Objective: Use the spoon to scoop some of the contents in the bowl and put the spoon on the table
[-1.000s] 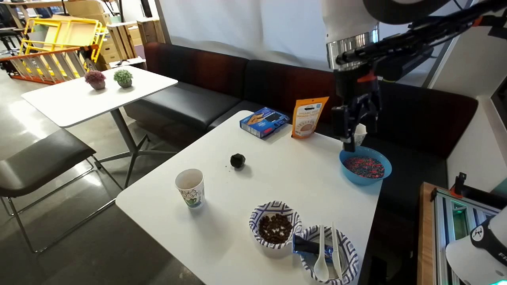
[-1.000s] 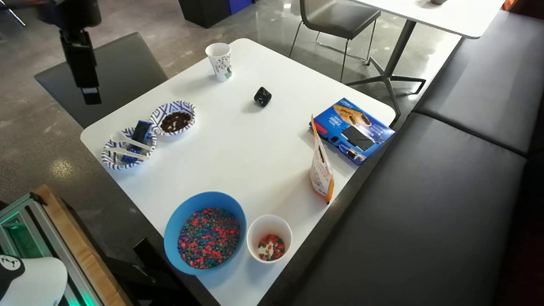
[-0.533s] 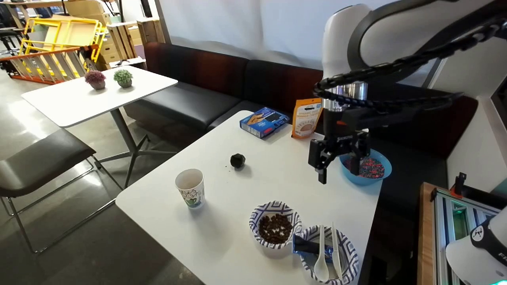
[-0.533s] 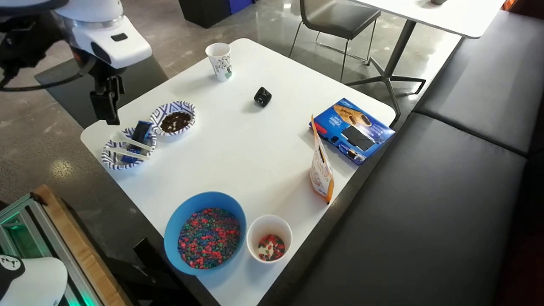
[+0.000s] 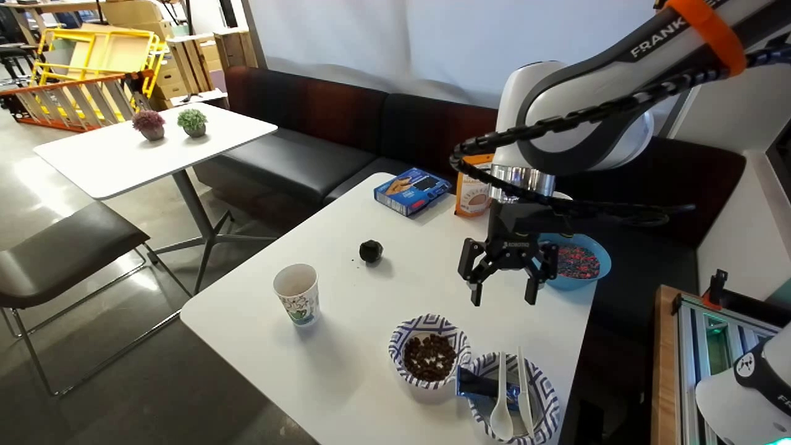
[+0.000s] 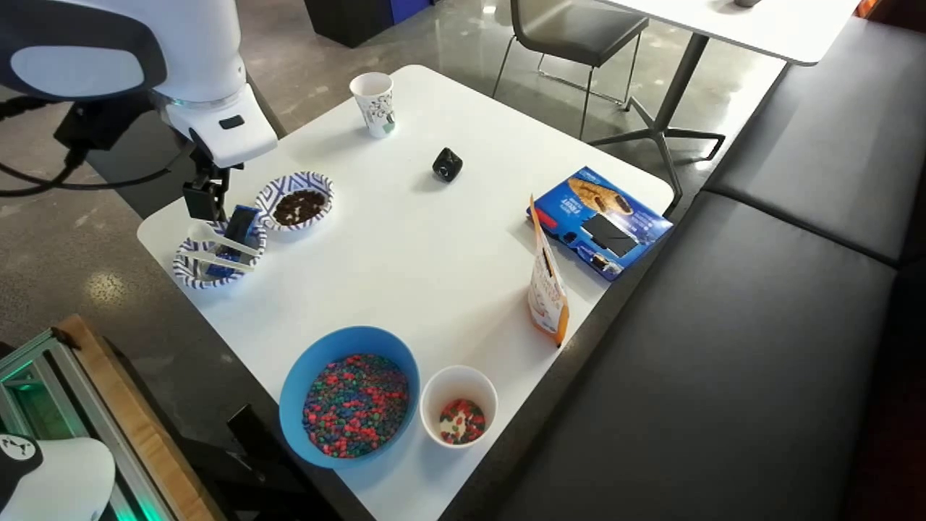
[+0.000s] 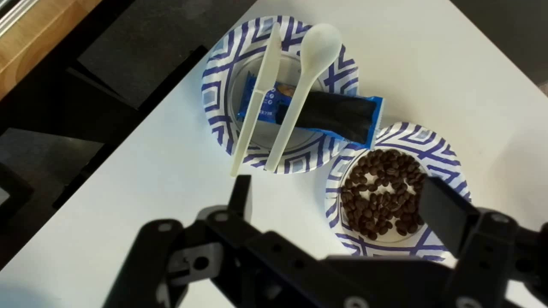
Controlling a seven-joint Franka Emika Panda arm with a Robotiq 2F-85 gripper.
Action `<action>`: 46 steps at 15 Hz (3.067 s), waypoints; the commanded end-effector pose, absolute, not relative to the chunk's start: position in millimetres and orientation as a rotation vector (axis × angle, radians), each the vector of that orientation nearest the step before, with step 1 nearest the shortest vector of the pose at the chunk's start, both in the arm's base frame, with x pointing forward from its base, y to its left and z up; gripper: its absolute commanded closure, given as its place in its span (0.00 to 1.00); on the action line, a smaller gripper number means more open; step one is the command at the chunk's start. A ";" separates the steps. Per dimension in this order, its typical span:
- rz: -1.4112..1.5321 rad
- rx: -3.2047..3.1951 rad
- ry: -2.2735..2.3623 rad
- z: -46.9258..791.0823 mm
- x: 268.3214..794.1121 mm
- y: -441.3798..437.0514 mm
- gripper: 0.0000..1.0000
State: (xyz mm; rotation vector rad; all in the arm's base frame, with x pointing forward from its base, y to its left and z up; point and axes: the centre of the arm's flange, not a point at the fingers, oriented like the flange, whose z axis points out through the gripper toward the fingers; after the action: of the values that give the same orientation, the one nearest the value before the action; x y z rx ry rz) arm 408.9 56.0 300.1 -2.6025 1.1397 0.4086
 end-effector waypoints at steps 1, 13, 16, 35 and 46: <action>0.402 -2.602 1.139 302.0 409.1 55.8 0.00; 0.691 -2.446 1.150 254.1 375.1 67.9 0.00; 0.713 -2.400 1.166 238.3 368.1 67.7 0.00; 0.629 -2.229 1.059 160.5 385.3 75.2 0.58; 0.628 -2.217 1.029 156.0 381.2 71.8 0.55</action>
State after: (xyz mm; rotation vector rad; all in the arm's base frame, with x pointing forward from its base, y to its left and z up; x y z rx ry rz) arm 383.9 70.8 158.3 -2.2262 1.0423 0.6582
